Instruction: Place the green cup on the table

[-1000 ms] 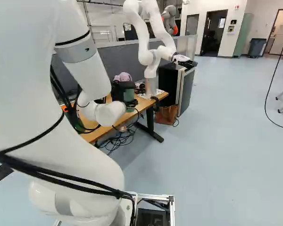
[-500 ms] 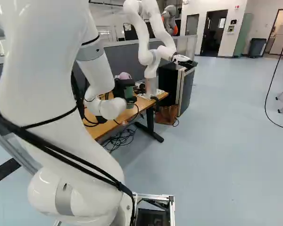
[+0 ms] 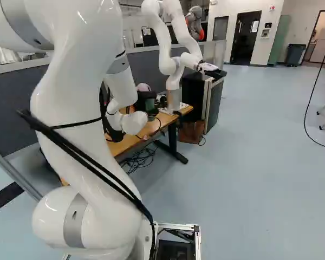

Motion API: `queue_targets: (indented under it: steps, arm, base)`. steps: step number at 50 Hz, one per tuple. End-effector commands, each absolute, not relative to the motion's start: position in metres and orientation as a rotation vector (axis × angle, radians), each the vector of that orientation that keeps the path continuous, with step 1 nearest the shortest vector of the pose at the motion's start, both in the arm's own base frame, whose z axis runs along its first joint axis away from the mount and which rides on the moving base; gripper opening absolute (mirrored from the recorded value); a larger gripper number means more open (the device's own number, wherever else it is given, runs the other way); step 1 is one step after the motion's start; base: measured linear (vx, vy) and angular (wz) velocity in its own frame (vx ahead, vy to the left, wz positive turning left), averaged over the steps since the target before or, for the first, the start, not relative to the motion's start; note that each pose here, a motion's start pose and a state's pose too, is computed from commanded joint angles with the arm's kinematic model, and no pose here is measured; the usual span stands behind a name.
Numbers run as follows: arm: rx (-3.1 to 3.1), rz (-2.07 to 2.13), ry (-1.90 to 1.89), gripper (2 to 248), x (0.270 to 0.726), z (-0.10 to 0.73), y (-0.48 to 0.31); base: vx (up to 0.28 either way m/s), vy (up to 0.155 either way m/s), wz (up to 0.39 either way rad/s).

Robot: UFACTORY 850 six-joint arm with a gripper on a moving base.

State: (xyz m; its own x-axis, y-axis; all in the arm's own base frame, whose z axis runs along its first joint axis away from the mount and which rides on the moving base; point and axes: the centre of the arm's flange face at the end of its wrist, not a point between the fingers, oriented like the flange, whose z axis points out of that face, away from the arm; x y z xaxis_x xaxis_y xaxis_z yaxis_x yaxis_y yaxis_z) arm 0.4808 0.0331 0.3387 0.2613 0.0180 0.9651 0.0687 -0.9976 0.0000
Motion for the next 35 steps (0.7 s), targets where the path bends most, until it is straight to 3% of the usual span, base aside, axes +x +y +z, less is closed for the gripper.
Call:
queue_targets:
  steps: [35]
  arm:
    - [-2.455, -1.894, -0.080, 124, 0.555, 0.292, 0.036]
  base:
    - [0.000, 0.000, 0.000]
